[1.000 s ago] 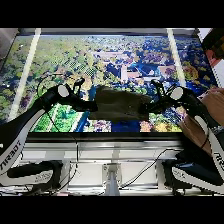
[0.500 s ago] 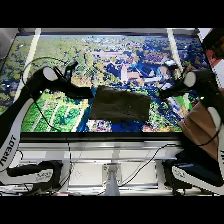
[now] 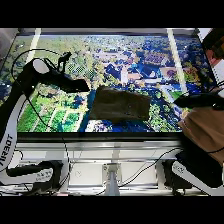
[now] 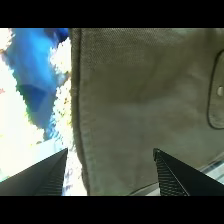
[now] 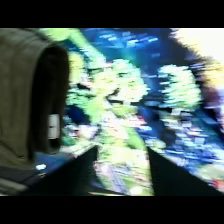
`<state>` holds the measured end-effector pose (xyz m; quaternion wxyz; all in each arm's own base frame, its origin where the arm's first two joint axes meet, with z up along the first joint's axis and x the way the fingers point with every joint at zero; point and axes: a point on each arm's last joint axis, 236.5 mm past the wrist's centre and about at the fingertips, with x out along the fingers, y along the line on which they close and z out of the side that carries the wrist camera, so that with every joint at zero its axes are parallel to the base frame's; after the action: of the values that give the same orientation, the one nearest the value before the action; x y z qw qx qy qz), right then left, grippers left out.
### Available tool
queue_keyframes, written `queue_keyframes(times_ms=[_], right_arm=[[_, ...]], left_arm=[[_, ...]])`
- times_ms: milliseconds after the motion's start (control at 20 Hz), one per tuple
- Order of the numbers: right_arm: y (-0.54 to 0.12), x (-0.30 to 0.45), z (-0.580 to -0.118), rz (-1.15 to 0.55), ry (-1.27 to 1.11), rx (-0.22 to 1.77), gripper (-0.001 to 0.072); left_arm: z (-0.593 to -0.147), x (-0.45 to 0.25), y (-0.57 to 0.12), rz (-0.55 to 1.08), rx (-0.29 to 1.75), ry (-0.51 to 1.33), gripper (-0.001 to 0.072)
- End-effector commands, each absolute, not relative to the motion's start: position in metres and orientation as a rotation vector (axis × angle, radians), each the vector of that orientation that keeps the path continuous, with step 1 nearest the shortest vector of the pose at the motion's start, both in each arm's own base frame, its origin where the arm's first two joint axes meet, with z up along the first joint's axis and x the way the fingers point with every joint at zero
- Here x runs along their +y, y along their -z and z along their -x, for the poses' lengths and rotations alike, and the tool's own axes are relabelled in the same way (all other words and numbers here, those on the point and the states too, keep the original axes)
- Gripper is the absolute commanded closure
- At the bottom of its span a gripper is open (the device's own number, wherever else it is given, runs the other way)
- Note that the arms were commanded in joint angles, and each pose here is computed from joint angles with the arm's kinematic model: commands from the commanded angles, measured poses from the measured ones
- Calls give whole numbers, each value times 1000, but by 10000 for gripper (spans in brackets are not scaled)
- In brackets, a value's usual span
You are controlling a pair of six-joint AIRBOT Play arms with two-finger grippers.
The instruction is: Fold the clothes and pants, and hang the long-sleeved shirts on hangers.
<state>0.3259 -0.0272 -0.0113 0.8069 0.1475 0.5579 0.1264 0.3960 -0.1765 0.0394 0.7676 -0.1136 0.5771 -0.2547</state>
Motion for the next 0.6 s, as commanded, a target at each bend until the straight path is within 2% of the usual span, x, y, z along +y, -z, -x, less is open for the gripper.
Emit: queue_keyframes(times_ms=[0,300,350,550], right_arm=[[53,8,-312,-532,-302,1196,167],[53,54,-342,-769,-335,1133,147],[58,61,-341,-782,-347,1153,93],[78,92,-343,-781,-403,1231,90]], left_arm=[[-399,-183,-45,281,1234,568,126],[-399,-194,-53,340,1222,600,126],[-399,-194,-53,340,1223,600,126],[-398,-198,-56,361,1220,611,127]])
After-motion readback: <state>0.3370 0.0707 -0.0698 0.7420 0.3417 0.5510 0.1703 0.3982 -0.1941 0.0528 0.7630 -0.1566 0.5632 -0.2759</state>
